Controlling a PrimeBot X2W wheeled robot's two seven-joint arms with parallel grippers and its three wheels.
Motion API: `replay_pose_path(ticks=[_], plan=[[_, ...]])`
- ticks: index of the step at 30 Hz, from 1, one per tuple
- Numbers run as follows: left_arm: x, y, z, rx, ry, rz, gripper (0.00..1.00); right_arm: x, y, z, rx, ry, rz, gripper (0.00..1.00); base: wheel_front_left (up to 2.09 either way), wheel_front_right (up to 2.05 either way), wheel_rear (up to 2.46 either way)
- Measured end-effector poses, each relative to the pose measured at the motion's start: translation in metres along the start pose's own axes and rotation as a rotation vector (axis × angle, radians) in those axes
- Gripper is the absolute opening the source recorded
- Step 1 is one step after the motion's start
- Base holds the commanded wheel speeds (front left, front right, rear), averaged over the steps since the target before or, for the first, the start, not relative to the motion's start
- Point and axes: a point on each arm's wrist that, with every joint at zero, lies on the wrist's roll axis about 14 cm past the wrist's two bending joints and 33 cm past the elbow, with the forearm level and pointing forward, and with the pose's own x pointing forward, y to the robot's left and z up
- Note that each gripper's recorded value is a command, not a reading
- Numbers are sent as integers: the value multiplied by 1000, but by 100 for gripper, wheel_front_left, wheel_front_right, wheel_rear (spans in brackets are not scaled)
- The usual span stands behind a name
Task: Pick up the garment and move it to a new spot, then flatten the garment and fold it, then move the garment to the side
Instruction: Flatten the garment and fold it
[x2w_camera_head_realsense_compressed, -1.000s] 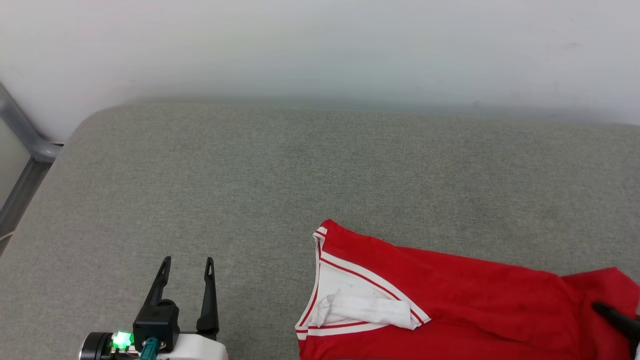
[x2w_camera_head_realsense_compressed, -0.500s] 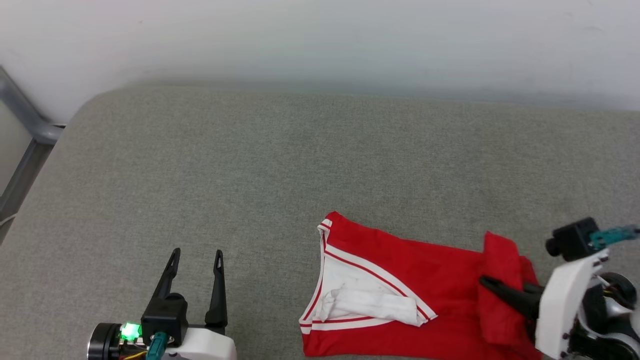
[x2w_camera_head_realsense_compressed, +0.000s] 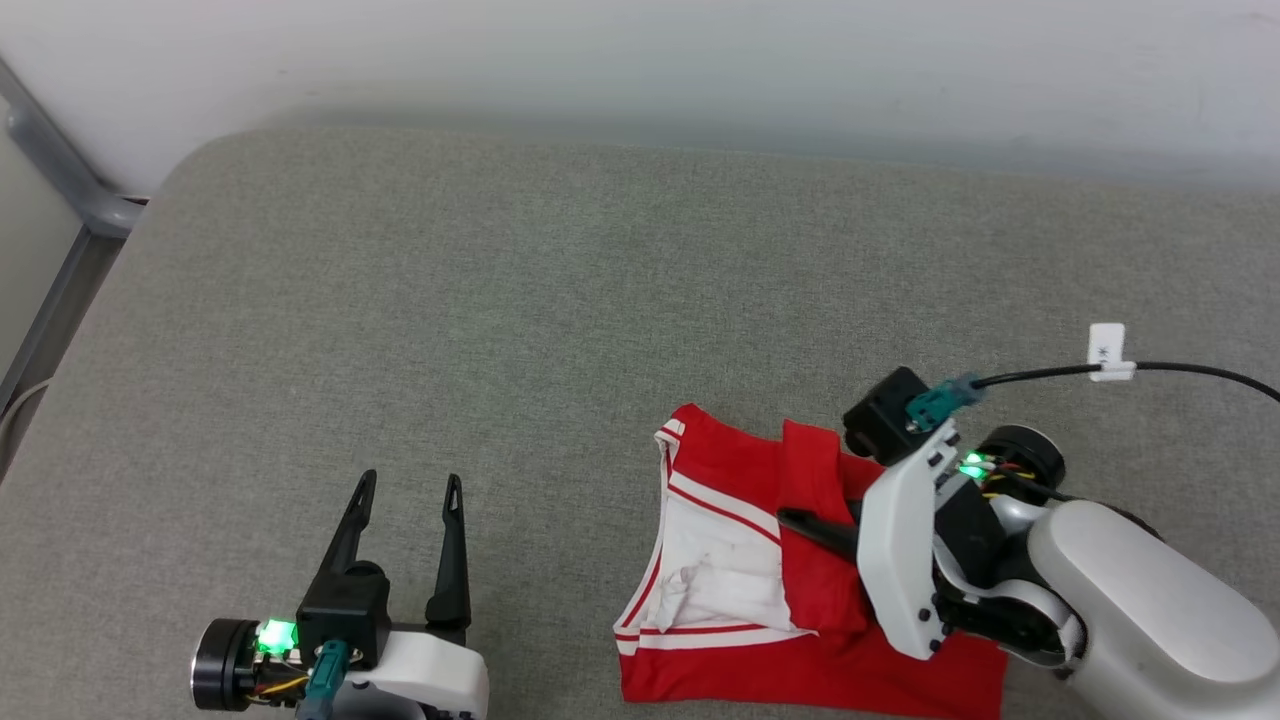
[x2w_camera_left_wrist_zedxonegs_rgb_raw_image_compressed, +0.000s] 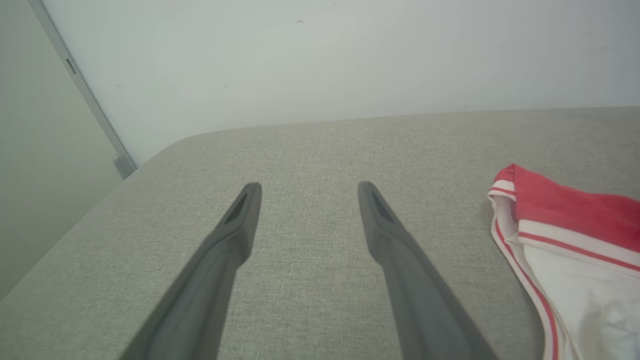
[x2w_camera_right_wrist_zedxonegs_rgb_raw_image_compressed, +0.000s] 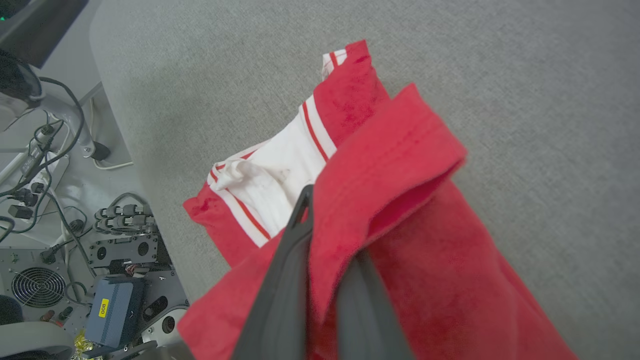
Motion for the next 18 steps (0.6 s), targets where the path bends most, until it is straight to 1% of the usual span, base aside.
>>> replay_pose_path(ticks=[3, 7, 10, 12, 15, 18], plan=[[2, -1, 1, -4, -3, 1, 100, 15, 5, 1, -43, 33, 14, 0, 0, 0, 0], [3, -1, -2, -6, 6, 2, 100, 34, 9, -7, -53, 86, 25, 0, 0, 0, 0], [6, 0, -2, -7, 6, 5, 100, 46, 5, -20, -47, 134, 16, 0, 0, 0, 0], [7, 0, -3, -8, 10, 8, 100, 52, -5, -30, -63, 164, -13, 0, 0, 0, 0], [8, 0, -5, -10, 18, 12, 100, 59, -8, -42, -50, 187, -24, 0, 0, 0, 0], [8, 0, -7, -11, 21, 13, 100, 63, -6, -43, -49, 173, -18, 0, 0, 0, 0]])
